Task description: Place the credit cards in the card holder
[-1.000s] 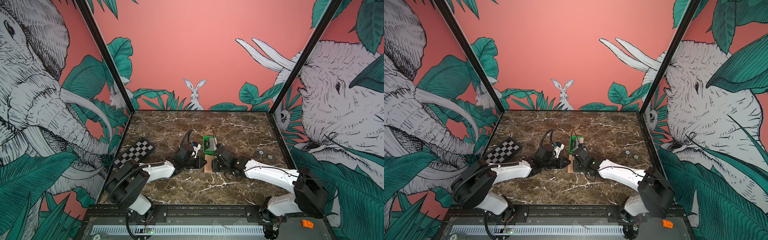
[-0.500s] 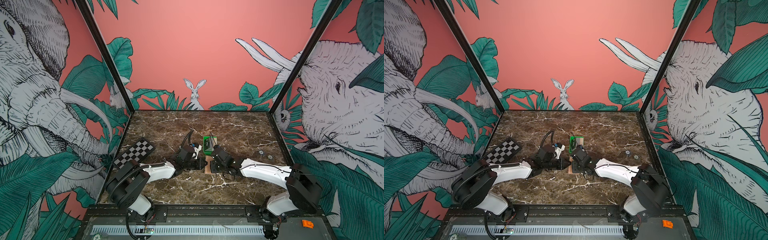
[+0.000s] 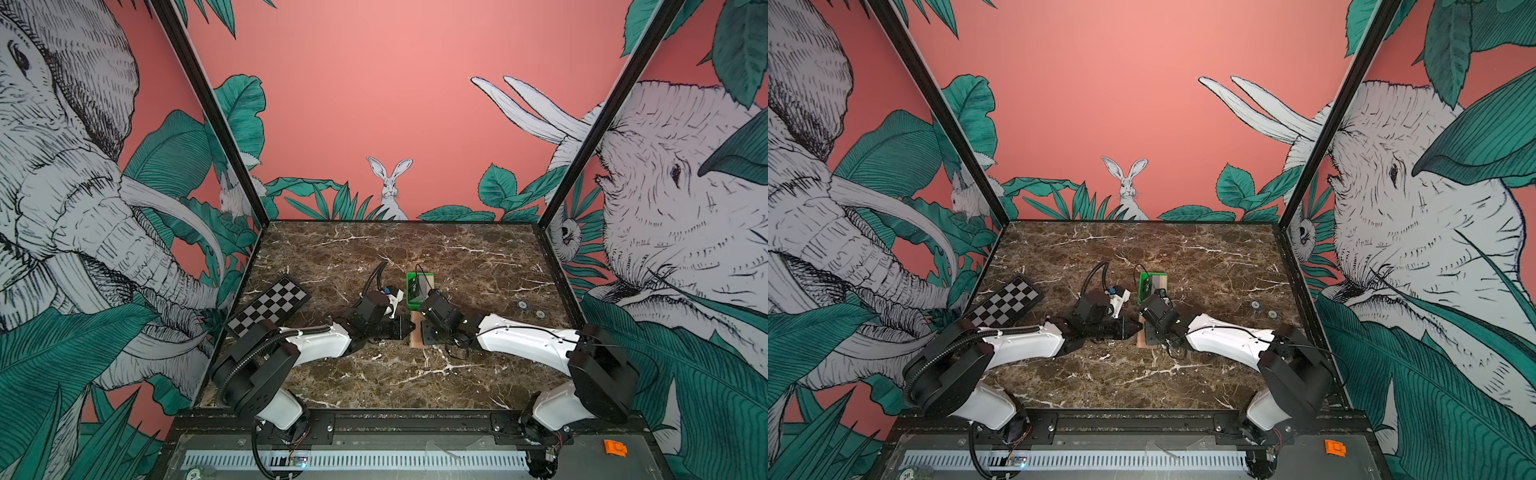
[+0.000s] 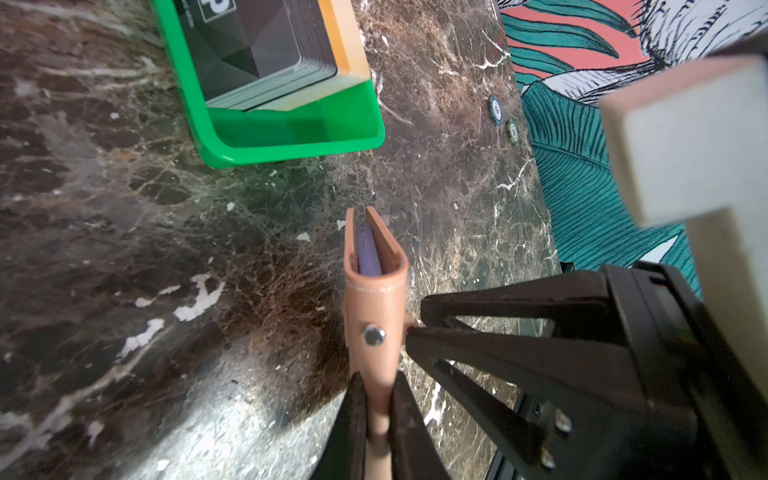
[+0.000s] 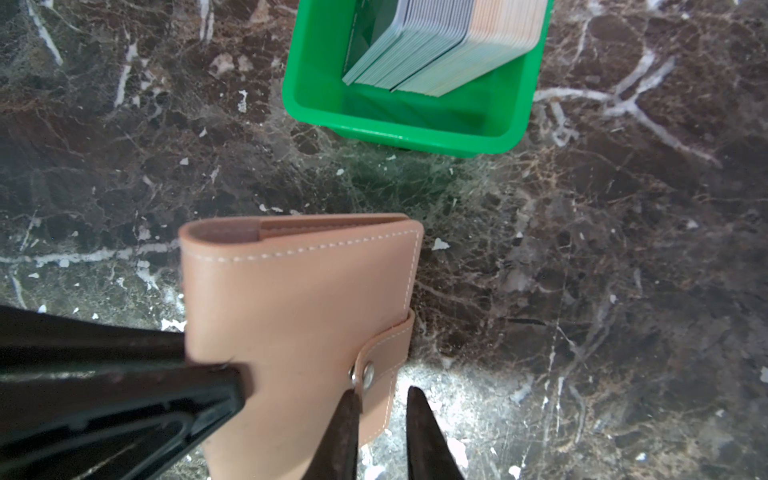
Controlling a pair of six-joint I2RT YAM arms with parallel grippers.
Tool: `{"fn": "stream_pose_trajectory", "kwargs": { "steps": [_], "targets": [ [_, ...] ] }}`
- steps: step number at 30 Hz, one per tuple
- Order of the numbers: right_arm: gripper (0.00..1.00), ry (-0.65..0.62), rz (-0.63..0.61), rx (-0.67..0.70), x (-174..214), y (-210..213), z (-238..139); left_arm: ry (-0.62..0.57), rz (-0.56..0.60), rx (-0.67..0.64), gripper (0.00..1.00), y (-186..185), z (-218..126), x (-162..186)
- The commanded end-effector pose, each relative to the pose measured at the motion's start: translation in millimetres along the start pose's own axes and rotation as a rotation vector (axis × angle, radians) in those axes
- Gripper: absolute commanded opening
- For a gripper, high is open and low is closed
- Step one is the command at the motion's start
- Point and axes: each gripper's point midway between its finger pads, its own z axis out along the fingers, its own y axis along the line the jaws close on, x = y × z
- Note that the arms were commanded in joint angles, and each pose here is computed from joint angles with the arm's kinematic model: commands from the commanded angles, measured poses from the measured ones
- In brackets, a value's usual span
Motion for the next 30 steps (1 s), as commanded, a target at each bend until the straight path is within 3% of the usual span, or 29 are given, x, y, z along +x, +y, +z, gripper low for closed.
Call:
{"fn": "stream_pose_trajectory", "kwargs": {
  "steps": [1, 10, 19, 30],
  "targets": [
    [0.20, -0.008, 0.002, -0.005, -5, 3, 2, -0.023, 0.018, 0.024, 0.14, -9, -1, -5],
    [0.15, -0.052, 0.044, -0.022, -7, 2, 5, -0.018, 0.015, 0.036, 0.14, -12, 2, -2],
    [0.01, -0.047, 0.062, 0.037, -2, -11, -1, -0.028, 0.018, 0.040, 0.14, -14, 3, -5],
    [0.00, -0.102, 0.079, 0.061, 0, -28, -20, -0.022, 0.009, 0.043, 0.14, -16, 3, -5]
  ]
}}
